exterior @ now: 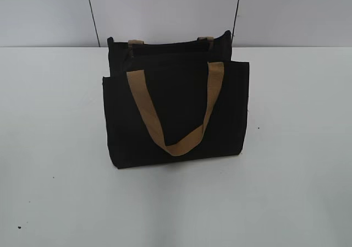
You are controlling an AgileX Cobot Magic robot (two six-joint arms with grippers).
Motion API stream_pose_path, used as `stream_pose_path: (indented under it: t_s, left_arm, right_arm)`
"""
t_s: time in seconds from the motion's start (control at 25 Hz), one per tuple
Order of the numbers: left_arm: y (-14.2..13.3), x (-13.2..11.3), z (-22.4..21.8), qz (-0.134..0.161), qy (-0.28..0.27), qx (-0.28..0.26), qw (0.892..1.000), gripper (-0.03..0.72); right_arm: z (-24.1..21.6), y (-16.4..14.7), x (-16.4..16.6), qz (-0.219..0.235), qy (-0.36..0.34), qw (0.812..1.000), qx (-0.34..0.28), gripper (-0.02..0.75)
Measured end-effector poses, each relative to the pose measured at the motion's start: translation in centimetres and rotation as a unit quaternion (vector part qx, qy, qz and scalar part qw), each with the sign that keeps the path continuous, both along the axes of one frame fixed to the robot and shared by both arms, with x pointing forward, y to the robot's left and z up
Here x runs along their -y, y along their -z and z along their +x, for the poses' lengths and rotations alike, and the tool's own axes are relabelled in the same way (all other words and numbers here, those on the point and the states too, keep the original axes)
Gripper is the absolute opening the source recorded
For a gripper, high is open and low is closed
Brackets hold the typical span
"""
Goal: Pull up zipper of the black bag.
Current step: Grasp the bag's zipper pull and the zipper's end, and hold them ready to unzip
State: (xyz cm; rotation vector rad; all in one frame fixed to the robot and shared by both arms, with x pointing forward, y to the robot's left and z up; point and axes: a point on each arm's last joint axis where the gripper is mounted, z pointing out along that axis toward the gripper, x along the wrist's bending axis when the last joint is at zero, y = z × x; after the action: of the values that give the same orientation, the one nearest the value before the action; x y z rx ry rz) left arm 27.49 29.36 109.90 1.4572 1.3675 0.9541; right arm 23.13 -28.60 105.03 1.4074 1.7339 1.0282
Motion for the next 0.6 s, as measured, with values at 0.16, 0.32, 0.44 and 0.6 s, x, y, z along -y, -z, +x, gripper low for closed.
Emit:
stream_pose_path:
  t_s: [0.16,0.32,0.44,0.6]
  left_arm:
    - [-1.2,-0.1,3.8,0.000,-0.011,0.040,0.999,0.228]
    - [-1.9,-0.2,8.0,-0.003,-0.024,0.082,0.996,0.228]
    - [-1.3,-0.3,11.7,-0.006,-0.034,0.089,0.995,0.228]
    - [0.4,0.2,16.1,-0.009,-0.032,0.092,0.995,0.232]
  right_arm:
    - [0.0,0.0,0.0,0.000,0.000,1.000,0.000,0.577]
    - [0.0,0.0,0.0,0.000,0.000,1.000,0.000,0.577]
    - [0.0,0.0,0.0,0.000,0.000,1.000,0.000,0.577]
    - [0.0,0.0,0.0,0.000,0.000,1.000,0.000,0.577]
